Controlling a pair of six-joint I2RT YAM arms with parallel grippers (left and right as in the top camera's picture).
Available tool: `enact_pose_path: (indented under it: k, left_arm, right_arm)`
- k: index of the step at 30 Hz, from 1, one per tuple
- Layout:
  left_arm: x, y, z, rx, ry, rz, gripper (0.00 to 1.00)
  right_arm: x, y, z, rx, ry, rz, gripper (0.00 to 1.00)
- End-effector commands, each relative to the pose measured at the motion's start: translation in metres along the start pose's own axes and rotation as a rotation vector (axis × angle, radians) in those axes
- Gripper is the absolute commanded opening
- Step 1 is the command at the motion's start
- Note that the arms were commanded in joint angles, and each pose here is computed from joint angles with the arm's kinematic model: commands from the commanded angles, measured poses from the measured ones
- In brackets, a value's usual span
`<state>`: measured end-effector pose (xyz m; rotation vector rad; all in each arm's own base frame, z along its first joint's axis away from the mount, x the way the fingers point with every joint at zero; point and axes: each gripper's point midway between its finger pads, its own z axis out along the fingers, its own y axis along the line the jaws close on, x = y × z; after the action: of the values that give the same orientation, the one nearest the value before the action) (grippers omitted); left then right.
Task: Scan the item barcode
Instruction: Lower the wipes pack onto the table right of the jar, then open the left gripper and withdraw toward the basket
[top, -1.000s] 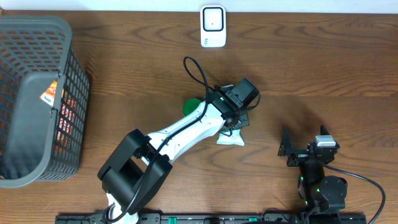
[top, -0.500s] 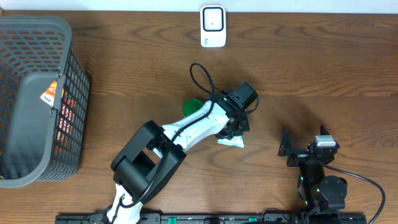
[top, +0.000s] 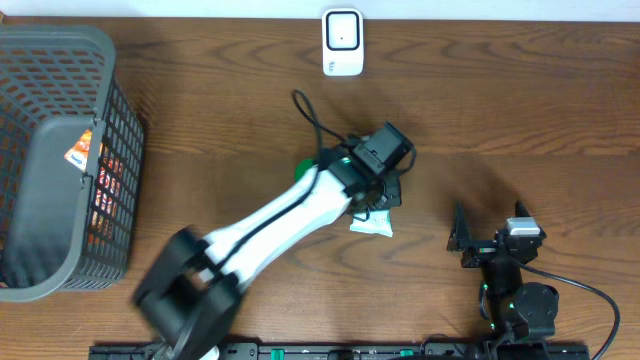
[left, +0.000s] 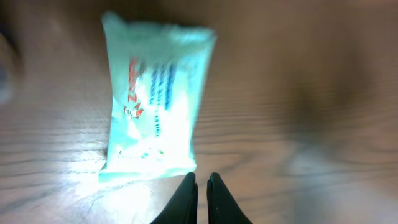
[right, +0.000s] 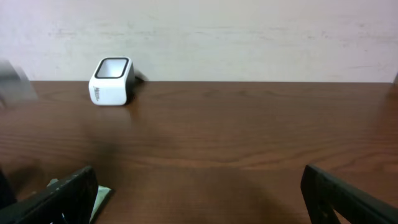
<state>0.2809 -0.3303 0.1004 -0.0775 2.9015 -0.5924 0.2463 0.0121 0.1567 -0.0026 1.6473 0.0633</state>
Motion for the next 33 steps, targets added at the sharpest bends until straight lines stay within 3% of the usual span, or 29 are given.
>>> enact_pose_path:
  k: [1,6,8,12,17,24,33]
  left_arm:
    - [-0.027,-0.010,-0.066,0.037,-0.208,0.080,0.11]
    - [-0.043,-0.012,-0.119,0.062,-0.370,0.080,0.17]
    - [-0.049,-0.010,-0.136,0.058,-0.429,0.089,0.41]
    - [-0.058,-0.004,-0.168,0.034,-0.541,0.124,0.74]
    - [-0.072,0.012,-0.212,-0.029,-0.703,0.142,0.99]
    - [-0.094,0.051,-0.280,-0.065,-0.882,0.078,0.98]
    - [-0.112,0.151,-0.379,-0.188,-1.126,-0.152,0.98]
  right_arm:
    - [0.000,0.000,0.000,0.000,0.000,0.010,0.99]
    - [0.000,0.000,0.000,0.001,0.000,0.010,0.99]
    - [0.000,0.000,0.000,0.001,0.000,0.010,0.99]
    - [0.000,0.000,0.000,0.001,0.000,0.010,0.99]
    - [0.000,0.000,0.000,0.001,0.000,0.010,0.99]
    - [0.000,0.000,0.000,0.001,0.000,0.010,0.99]
    - [0.000,0.000,0.000,0.001,0.000,0.010,0.99]
